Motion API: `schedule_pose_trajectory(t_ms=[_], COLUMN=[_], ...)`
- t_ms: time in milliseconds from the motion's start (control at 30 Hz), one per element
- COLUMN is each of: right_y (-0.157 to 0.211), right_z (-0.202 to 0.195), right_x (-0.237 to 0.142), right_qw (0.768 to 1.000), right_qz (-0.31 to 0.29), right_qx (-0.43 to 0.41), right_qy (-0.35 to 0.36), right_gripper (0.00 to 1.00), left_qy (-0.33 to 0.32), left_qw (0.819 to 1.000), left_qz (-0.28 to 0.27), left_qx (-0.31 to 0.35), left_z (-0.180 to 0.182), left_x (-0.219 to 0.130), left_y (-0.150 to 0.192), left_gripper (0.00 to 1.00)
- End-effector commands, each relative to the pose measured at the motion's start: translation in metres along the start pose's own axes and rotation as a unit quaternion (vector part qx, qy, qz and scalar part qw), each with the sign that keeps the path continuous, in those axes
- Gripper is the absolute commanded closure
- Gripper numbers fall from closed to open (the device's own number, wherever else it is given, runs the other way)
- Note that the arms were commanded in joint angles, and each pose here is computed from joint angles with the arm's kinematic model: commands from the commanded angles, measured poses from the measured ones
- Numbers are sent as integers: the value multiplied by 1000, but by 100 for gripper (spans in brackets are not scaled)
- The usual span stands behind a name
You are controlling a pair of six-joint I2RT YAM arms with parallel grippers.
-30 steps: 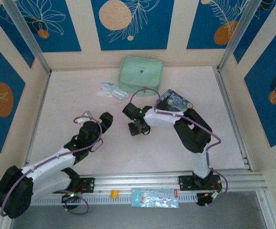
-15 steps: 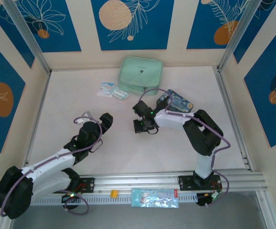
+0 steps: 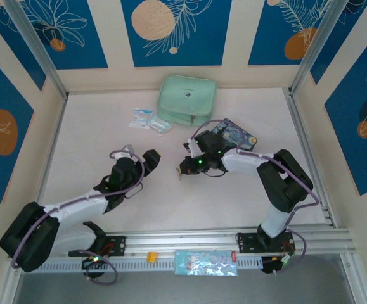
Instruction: Unlock the padlock with the key
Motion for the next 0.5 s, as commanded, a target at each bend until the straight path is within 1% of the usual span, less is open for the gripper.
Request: schedule_pose_trajectory(t_ms=[0, 100, 167, 333, 400, 467], right_y=[-9, -14, -17, -28, -31, -35], right_z=[22, 28, 32, 43, 44, 42], right_x=[-11, -15, -18, -26, -29, -33], right_qw=[998, 997, 995, 992, 992, 991], right_qz=[-22, -32, -40, -63, -70, -79], right_qx=[-24, -30, -34, -36, -33, -22], right_qy=[-59, -70, -80, -103, -104, -103], right_gripper=[100, 100, 100, 100, 100, 100], left_qy=[48, 54, 61, 81, 96, 109], left_qw=[999, 998, 997, 995, 993, 991], left_qz=[22, 33, 39, 53, 60, 68], left_qx=[-2, -15, -22, -32, -35, -35], left_z=[-23, -23, -24, -29, -34, -37], left_x=[5, 10, 14, 22, 24, 24], left_y=[4, 9, 13, 21, 23, 26], left_gripper=[13, 15, 19, 34, 36, 34])
Point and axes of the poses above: each hand's point on the last joint's axis, 136 mm out from that joint toward the fingers, its own x axis out along the fingers, its own z axis along the line the jaws close on, y = z × x, the point moved 4 cm from there along -x, back along the fingers, and after that the axes turned 12 degrees about -x, right-handed, at the moved point
